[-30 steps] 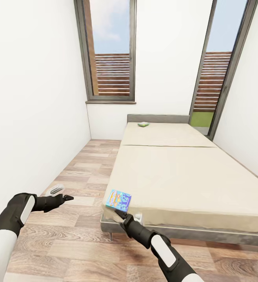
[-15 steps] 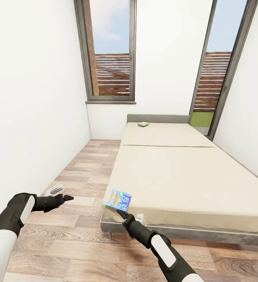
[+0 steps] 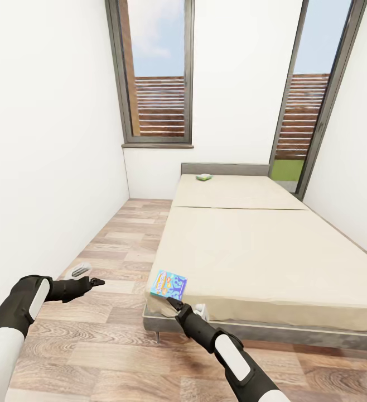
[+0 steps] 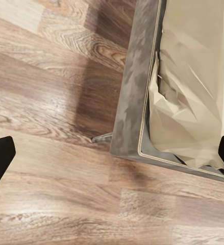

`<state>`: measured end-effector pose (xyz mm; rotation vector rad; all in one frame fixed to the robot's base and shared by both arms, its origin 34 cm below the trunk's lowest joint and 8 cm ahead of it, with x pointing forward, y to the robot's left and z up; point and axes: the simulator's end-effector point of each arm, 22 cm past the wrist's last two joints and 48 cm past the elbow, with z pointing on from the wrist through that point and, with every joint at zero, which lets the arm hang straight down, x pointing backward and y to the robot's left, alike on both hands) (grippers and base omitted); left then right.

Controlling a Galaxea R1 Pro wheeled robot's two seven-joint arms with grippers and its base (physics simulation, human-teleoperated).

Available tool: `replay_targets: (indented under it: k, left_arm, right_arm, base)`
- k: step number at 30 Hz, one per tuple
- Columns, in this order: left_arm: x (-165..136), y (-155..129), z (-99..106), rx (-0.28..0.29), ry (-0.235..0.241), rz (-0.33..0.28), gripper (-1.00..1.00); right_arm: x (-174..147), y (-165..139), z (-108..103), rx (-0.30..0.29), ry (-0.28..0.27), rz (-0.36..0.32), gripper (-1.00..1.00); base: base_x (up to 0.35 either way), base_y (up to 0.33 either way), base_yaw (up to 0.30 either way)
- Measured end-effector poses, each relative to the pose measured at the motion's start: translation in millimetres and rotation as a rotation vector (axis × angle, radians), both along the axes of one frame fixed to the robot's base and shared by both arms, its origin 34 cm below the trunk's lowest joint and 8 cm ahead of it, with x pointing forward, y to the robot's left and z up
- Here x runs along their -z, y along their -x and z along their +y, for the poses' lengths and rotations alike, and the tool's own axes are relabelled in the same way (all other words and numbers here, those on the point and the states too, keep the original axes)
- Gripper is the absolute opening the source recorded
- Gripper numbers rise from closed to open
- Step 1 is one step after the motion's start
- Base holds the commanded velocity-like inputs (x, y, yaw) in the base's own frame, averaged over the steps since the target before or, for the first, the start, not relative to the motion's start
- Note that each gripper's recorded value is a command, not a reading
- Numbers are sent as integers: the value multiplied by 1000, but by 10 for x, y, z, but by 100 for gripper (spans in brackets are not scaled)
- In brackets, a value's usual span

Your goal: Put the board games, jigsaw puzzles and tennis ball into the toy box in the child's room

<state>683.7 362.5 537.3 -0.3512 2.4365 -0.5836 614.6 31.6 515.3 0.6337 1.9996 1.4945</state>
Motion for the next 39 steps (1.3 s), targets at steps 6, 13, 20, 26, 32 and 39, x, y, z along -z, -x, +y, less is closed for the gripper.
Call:
replay_targets:
  k: [6,13,20,26,32,39]
  left_arm:
    - [-1,-1,0,0,0,0,100]
    - [-1,-1,0,0,0,0,100]
    - [-1,-1,2,0,-1,0,100]
    - [2,0,3,0,-2,1,100]
    - [3,1,3,0,-3,1,100]
    - [3,1,3,0,-3,1,100]
  right_arm:
    - [-21,-69,-69,45,-10,-7,100]
    - [-43,-169,-177,108,-1,-33,100]
    - [-39,-188,-203,123,7,-41,100]
    - [-21,-201,-230,136,17,-46,100]
    - [158,-137,-259,142,33,-9,100]
    - [266,-110,-303,157,50,4,100]
  base:
    - [0,0,0]
    - [0,0,0]
    - [0,0,0]
    - [0,0,0]
    - [0,0,0]
    - [0,0,0]
